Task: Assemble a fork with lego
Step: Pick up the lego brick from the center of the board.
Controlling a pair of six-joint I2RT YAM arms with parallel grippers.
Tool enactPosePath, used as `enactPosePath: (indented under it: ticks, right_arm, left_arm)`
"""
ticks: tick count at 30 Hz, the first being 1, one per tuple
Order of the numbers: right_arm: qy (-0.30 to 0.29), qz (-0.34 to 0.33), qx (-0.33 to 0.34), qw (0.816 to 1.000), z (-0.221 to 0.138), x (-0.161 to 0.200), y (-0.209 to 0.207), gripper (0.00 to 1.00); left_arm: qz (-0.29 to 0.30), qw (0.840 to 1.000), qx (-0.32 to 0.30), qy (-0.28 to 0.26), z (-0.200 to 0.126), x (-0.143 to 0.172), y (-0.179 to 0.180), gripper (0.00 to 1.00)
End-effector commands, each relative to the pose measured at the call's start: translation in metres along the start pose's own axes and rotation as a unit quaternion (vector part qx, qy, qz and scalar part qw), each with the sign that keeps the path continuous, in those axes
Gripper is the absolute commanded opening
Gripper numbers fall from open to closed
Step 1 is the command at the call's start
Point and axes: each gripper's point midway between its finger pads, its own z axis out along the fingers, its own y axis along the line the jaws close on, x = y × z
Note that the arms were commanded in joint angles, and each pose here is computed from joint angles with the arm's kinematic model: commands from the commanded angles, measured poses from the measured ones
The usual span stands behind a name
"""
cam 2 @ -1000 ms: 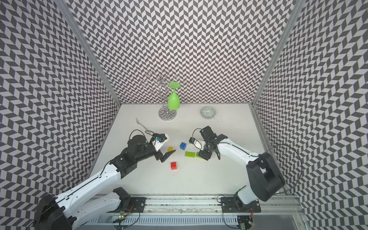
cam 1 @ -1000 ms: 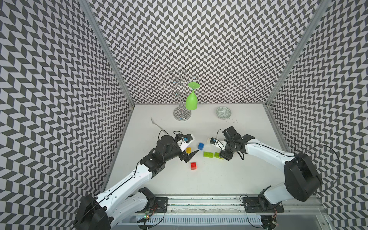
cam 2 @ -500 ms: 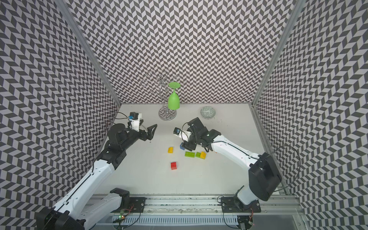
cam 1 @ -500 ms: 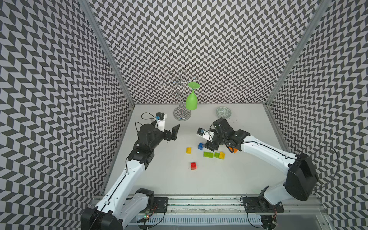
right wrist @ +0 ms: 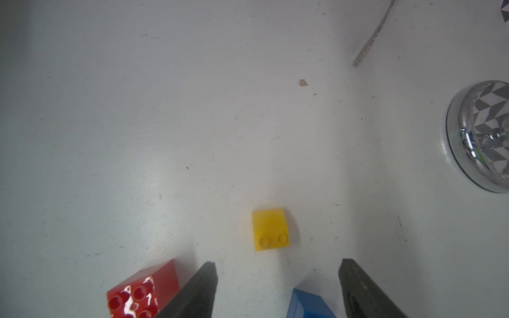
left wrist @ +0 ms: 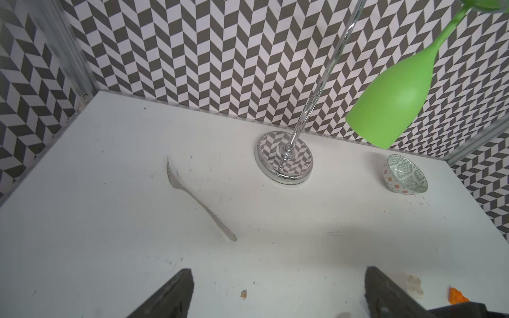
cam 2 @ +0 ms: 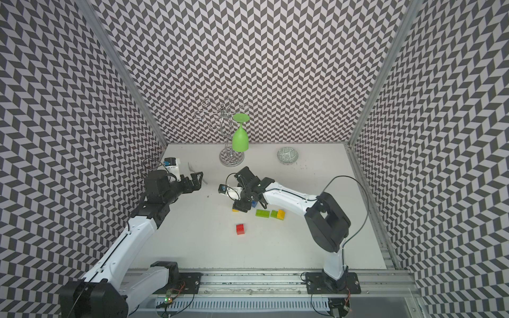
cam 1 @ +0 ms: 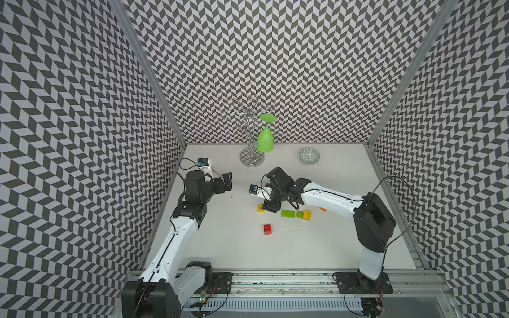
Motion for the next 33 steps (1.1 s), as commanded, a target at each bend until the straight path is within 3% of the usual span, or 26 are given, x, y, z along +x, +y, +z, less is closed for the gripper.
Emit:
enactPosePath:
  ticks: [1,7,26,33]
  right_arm:
    - [0.004,-0.015,-0.004,1.0,0.01,-0.003,-0.001,0.72]
    - [0.028,-0.025,-0.024,0.999,0.033,0.01,0.003,0.72]
    - [0.053,-0.042,-0.04,0.997,0.069,0.031,-0.004,0.72]
    - [0.053,-0.051,-0.057,0.996,0.073,0.034,-0.001,0.65]
  left_arm:
    - [-0.011,1.0,-0.011,0.001,0.0,0.007,0.007,0.98]
    - [-0.021,1.0,-0.014,0.012,0.006,0.028,0.014,0.99]
    - [-0.02,1.0,0.002,0.015,0.011,0.03,0.01,0.99]
    - [-0.021,1.0,0.002,0.015,0.012,0.028,0.012,0.99]
